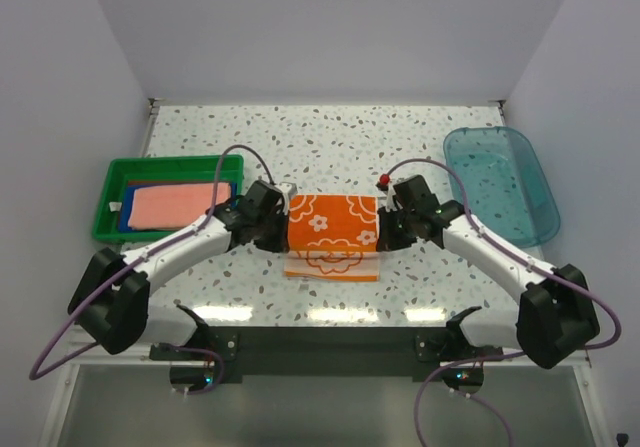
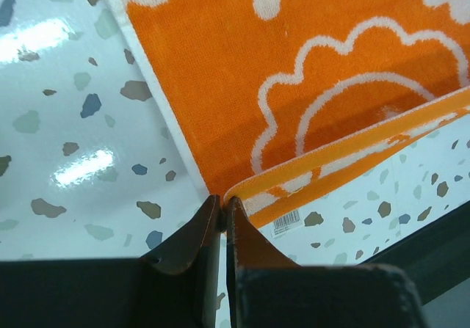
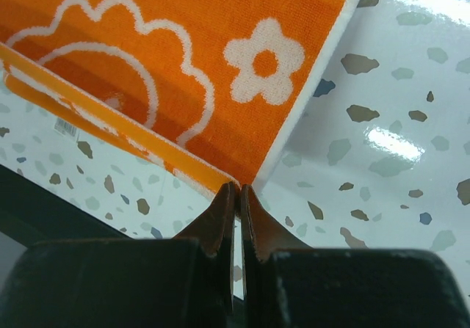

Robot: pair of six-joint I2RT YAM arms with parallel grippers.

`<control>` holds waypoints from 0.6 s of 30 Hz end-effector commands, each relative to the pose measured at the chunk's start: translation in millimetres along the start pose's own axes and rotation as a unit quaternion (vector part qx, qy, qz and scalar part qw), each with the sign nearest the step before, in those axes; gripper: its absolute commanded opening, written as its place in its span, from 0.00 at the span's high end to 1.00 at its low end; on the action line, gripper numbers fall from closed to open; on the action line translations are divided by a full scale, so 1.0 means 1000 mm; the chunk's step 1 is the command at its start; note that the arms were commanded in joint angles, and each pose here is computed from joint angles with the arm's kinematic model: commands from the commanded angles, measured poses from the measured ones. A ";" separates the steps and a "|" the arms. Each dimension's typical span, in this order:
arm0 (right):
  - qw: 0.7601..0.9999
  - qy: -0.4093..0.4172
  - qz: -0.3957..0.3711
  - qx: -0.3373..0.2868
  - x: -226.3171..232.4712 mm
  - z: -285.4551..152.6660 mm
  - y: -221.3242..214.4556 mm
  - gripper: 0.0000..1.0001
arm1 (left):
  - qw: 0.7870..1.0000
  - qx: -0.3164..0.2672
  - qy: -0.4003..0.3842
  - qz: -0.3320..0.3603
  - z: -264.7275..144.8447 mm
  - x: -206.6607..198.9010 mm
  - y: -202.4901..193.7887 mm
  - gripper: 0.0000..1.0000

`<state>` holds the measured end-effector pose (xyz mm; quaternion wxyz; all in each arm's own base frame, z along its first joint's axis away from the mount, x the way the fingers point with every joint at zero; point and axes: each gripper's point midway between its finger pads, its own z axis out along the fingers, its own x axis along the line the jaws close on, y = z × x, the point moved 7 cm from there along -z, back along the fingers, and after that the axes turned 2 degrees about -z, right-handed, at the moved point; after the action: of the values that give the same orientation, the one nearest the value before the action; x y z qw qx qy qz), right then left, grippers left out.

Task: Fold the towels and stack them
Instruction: Fold the towel

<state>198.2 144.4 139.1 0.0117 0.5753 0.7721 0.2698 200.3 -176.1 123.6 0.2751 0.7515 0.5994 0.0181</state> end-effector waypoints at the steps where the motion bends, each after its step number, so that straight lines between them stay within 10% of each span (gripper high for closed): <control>1: 1.000 -0.011 0.000 -0.023 0.002 -0.018 0.008 1.00 | 0.999 -0.042 0.025 0.004 -0.022 -0.001 0.018 0.99; 18: 0.999 -0.003 0.026 0.043 -0.005 0.025 -0.034 1.00 | 0.999 0.027 0.023 0.004 0.017 0.015 -0.021 0.98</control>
<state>181.0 146.8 116.8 -0.0177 0.5853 0.7684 0.2583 192.9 -171.2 108.0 0.2563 0.7551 0.6033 0.0120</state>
